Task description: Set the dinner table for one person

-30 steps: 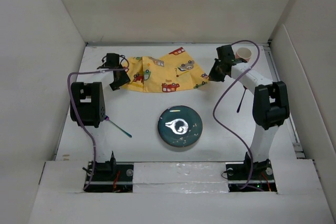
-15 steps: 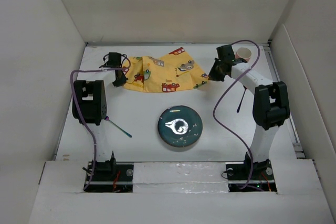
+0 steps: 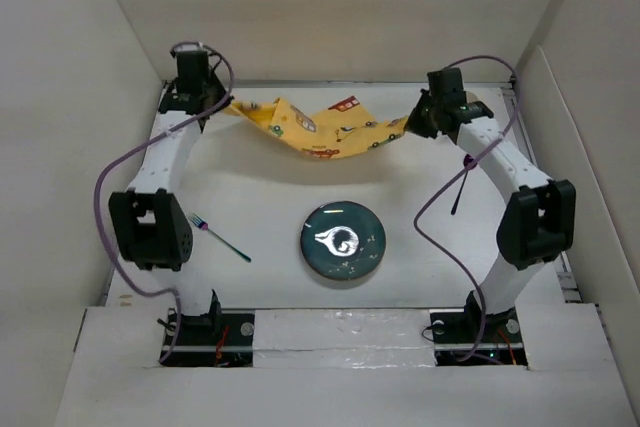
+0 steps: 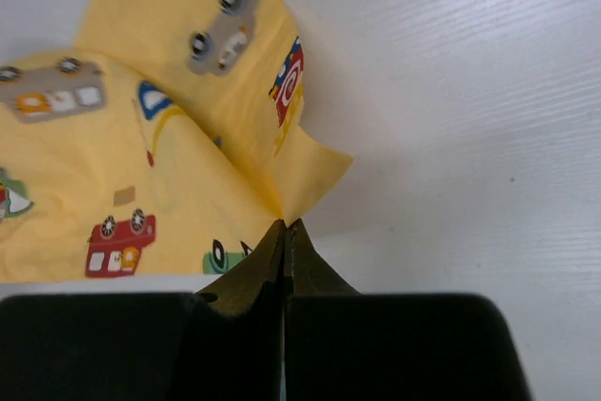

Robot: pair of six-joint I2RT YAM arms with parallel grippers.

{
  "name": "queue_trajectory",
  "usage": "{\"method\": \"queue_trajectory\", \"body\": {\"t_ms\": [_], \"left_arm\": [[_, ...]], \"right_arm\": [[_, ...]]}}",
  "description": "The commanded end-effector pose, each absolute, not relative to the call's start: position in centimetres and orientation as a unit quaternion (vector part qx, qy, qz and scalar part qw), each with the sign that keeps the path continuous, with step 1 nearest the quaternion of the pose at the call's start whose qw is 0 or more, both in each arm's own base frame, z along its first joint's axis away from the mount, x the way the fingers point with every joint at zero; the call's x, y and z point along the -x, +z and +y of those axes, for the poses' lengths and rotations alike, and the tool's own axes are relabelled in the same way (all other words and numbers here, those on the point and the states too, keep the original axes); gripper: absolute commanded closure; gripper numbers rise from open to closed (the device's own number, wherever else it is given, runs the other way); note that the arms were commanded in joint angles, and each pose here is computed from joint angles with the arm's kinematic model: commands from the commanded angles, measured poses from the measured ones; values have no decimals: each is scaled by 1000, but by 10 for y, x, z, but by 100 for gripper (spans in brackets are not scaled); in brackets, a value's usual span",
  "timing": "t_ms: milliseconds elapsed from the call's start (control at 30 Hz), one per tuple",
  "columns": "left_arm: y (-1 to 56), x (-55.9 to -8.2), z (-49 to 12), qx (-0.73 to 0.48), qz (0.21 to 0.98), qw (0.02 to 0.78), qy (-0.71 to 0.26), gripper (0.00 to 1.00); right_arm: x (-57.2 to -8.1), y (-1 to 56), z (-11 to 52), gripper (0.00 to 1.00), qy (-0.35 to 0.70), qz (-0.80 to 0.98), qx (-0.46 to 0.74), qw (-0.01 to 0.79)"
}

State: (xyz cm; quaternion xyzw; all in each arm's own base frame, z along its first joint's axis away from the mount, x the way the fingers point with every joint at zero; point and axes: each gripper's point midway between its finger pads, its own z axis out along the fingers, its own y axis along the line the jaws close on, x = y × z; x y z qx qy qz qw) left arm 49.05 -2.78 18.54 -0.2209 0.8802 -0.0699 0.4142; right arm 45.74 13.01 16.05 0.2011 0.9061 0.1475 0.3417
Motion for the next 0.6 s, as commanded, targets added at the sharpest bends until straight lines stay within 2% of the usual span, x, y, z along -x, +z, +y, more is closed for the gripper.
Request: {"method": "queue_trajectory", "body": {"t_ms": [0, 33, 200, 300, 433, 567], "left_arm": [[365, -472, -29, 214, 777, 573, -147, 100], [384, -467, -24, 219, 761, 592, -152, 100], [483, -425, -23, 211, 687, 671, -184, 100], [514, -411, -20, 211, 662, 694, -187, 100], [512, -420, -19, 212, 663, 694, -184, 100], [472, -457, -32, 208, 691, 660, -208, 100]], "right_arm": [[-455, 280, 117, 100, 160, 846, -202, 468], [-446, 313, 111, 100, 168, 825, -202, 500], [-409, 398, 95, 100, 167, 771, -210, 577], [-390, 447, 89, 100, 180, 738, -210, 615], [-391, 479, 76, 100, 179, 711, -214, 645], [-432, 466, 68, 100, 160, 726, -220, 632]]}}
